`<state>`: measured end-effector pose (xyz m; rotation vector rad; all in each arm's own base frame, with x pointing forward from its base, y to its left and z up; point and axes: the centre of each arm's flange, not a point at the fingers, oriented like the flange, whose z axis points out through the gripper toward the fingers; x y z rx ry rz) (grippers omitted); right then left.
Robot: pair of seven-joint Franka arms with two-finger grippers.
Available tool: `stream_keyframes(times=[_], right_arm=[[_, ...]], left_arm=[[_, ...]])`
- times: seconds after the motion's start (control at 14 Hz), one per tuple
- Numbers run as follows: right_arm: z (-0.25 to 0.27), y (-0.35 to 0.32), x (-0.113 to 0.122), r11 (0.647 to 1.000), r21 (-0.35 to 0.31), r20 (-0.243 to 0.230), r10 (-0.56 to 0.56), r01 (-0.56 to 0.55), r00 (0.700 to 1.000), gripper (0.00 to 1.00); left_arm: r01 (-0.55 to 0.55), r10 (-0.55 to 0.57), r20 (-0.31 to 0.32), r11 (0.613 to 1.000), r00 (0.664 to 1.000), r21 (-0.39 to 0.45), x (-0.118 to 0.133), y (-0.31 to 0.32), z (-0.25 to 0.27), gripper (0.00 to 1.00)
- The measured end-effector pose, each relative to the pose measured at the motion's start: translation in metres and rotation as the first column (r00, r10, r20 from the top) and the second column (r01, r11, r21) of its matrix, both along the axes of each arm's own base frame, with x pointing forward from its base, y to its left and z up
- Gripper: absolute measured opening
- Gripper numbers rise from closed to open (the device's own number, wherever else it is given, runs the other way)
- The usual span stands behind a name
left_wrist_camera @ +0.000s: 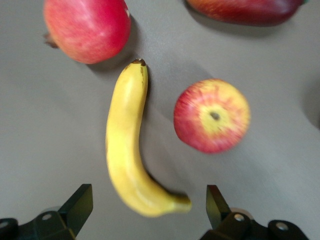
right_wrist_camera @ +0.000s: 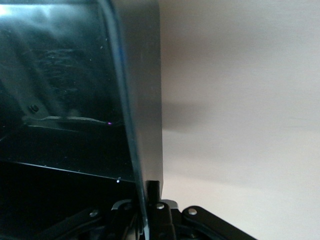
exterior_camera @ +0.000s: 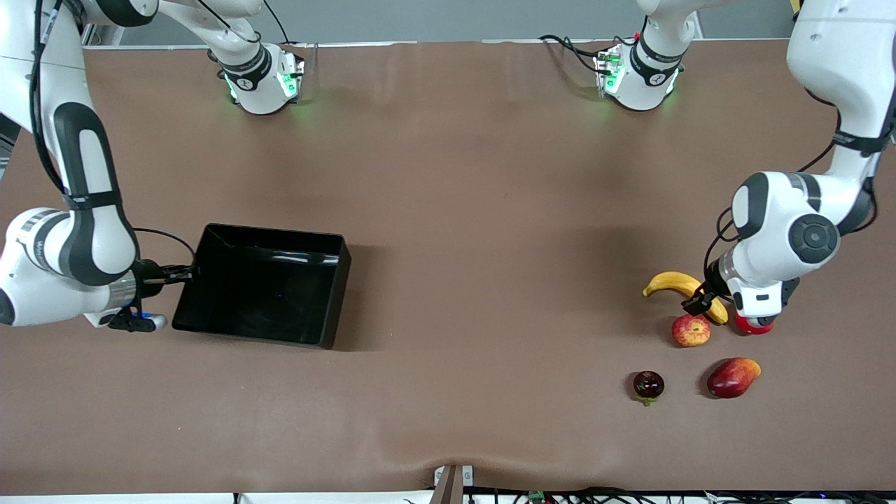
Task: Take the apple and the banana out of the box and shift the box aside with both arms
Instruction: 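Place the banana by the apple while the right gripper drags the box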
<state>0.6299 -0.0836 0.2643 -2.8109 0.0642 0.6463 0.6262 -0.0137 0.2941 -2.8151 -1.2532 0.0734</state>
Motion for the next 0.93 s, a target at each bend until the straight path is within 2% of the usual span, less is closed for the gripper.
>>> stream_keyframes(times=[0.21,0.5,0.79,0.93], right_arm=[[-0.002,-0.012,-0.004,0.995,-0.074,-0.017,0.073,-0.074,0.997,0.05],[-0.003,-0.048,-0.01,0.995,-0.053,-0.004,0.087,-0.087,0.996,0.05],[-0.003,-0.084,-0.019,0.998,-0.046,-0.001,0.046,-0.046,0.999,0.08],[-0.005,-0.096,-0.024,0.998,-0.049,-0.007,0.03,-0.03,1.0,0.09]], left_arm=[[0.028,-0.027,-0.035,1.0,0.999,0.01,0.016,-0.011,0.058,1.0],[0.183,-0.183,-0.028,0.983,0.983,-0.001,0.031,-0.015,0.111,1.0],[0.238,-0.238,-0.028,0.971,0.971,0.002,0.037,-0.009,0.164,1.0],[0.333,-0.333,-0.007,0.943,0.943,0.014,0.036,-0.008,0.196,1.0]])
